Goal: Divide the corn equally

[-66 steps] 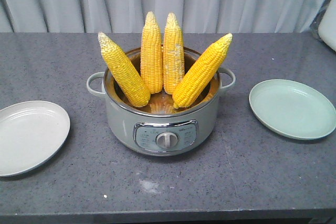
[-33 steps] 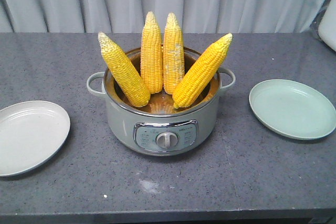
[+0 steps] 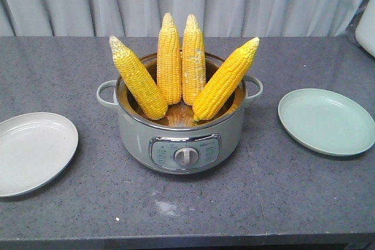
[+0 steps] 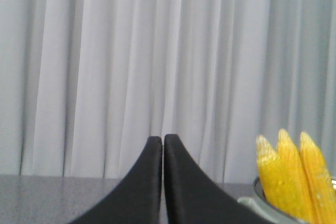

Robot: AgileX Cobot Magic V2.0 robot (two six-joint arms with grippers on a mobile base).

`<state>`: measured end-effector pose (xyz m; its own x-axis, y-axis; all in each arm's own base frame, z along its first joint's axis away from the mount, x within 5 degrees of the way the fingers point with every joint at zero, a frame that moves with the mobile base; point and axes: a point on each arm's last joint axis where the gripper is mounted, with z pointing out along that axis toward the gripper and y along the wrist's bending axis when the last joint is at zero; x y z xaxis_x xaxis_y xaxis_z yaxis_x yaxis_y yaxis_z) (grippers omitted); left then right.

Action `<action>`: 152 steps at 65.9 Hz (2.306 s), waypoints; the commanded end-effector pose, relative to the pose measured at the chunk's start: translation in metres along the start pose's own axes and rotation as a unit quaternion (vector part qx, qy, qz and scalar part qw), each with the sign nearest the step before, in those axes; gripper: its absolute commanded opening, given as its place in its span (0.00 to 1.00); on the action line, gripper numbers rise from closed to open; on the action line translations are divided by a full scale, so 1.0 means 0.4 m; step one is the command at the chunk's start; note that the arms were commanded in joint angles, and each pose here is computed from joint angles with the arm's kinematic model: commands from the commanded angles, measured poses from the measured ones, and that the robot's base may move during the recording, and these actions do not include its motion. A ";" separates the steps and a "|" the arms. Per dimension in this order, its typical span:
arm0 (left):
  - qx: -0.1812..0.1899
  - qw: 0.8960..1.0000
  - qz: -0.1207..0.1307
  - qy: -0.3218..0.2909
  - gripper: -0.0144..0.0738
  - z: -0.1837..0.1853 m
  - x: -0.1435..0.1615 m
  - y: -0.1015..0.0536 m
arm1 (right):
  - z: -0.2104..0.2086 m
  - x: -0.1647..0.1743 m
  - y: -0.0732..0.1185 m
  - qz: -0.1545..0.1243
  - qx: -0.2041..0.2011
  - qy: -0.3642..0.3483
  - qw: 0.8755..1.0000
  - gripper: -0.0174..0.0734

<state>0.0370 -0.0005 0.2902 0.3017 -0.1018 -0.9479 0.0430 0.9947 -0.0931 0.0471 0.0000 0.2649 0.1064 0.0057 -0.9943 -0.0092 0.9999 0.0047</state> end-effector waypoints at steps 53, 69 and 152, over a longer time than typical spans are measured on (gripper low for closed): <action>-0.023 0.968 -0.004 0.251 0.16 0.310 -0.221 -0.023 | 0.233 -0.252 -0.004 -0.029 0.010 0.231 0.972 0.19; -0.023 0.967 -0.004 0.254 0.16 0.309 -0.220 -0.023 | 0.232 -0.249 -0.005 -0.033 0.010 0.237 0.971 0.20; 0.268 0.889 0.064 0.365 0.84 0.360 -0.180 -0.183 | 0.237 -0.238 0.002 -0.038 -0.006 0.257 0.966 0.86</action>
<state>0.1428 -0.0549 0.3989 -0.4319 0.2339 -0.8711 0.4990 0.8665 -0.0148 0.1255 -0.0001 0.3551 -0.4767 -0.0690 -0.8764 -0.0239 0.9976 -0.0656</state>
